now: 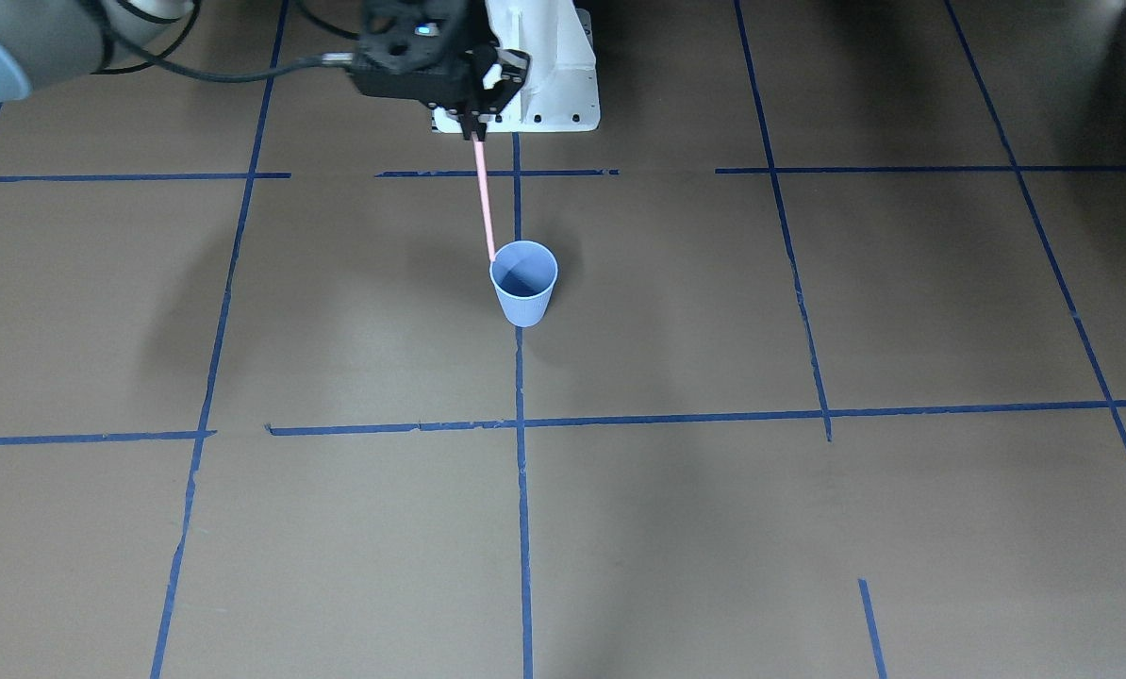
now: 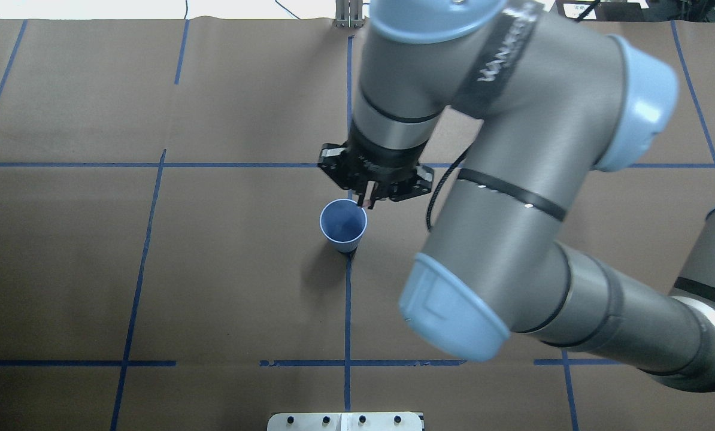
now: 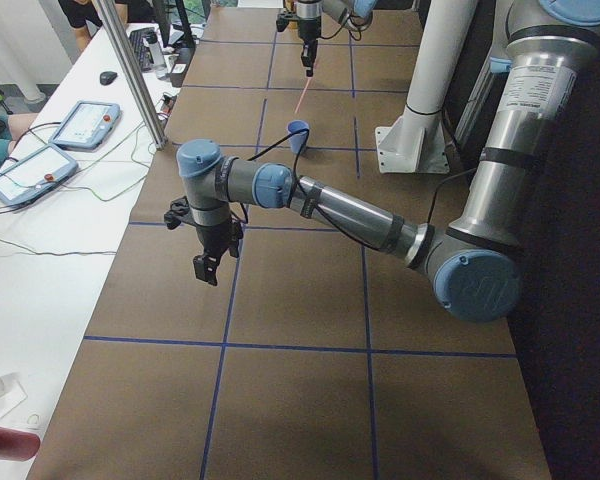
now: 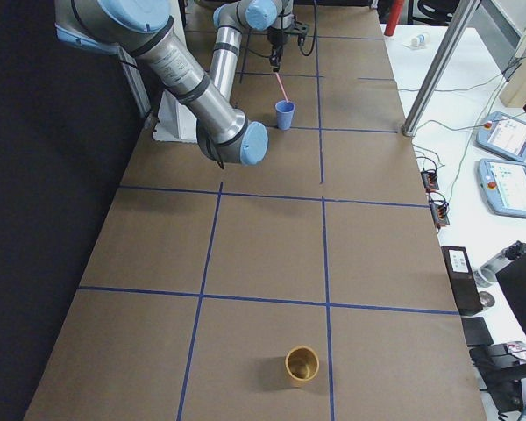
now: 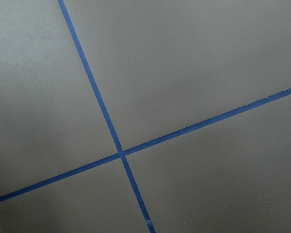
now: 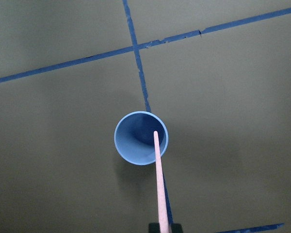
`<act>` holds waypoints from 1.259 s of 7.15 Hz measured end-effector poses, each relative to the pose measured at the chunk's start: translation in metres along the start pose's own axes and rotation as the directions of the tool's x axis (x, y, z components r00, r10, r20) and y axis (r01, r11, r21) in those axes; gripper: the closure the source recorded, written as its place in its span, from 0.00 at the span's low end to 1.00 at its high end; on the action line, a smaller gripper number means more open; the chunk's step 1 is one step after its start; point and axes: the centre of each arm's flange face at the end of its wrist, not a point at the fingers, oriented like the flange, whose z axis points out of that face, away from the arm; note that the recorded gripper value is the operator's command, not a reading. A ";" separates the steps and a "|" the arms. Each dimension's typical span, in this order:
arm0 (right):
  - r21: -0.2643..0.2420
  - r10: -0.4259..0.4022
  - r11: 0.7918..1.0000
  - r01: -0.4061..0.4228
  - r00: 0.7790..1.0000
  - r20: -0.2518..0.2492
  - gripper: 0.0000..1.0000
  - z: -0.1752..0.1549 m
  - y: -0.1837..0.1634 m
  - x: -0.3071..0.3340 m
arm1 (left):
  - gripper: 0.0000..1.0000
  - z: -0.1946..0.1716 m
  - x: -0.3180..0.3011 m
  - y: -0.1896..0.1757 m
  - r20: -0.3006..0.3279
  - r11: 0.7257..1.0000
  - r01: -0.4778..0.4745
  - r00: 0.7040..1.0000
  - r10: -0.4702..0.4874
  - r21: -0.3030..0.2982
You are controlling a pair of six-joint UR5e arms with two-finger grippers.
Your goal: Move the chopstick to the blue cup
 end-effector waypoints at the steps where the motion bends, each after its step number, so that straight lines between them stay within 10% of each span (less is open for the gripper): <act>1: -0.005 -0.001 1.000 0.001 1.000 -0.019 1.00 0.012 0.008 -0.011 | 0.00 0.001 -0.001 0.000 -0.005 1.000 0.002 1.000 -0.002 -0.001; 5: -0.017 -0.010 1.000 0.009 0.999 -0.044 0.95 0.058 0.006 -0.034 | 0.00 0.002 -0.001 0.000 -0.011 1.000 0.004 1.000 -0.004 -0.002; 6: -0.017 -0.009 1.000 0.009 0.999 -0.046 0.09 0.062 0.004 -0.035 | 0.00 0.002 -0.001 -0.001 -0.011 1.000 0.003 1.000 -0.003 -0.001; 9: -0.002 -0.012 1.000 0.012 0.999 -0.043 0.00 0.064 0.002 -0.034 | 0.00 -0.001 0.001 -0.003 -0.011 1.000 0.001 1.000 -0.001 0.005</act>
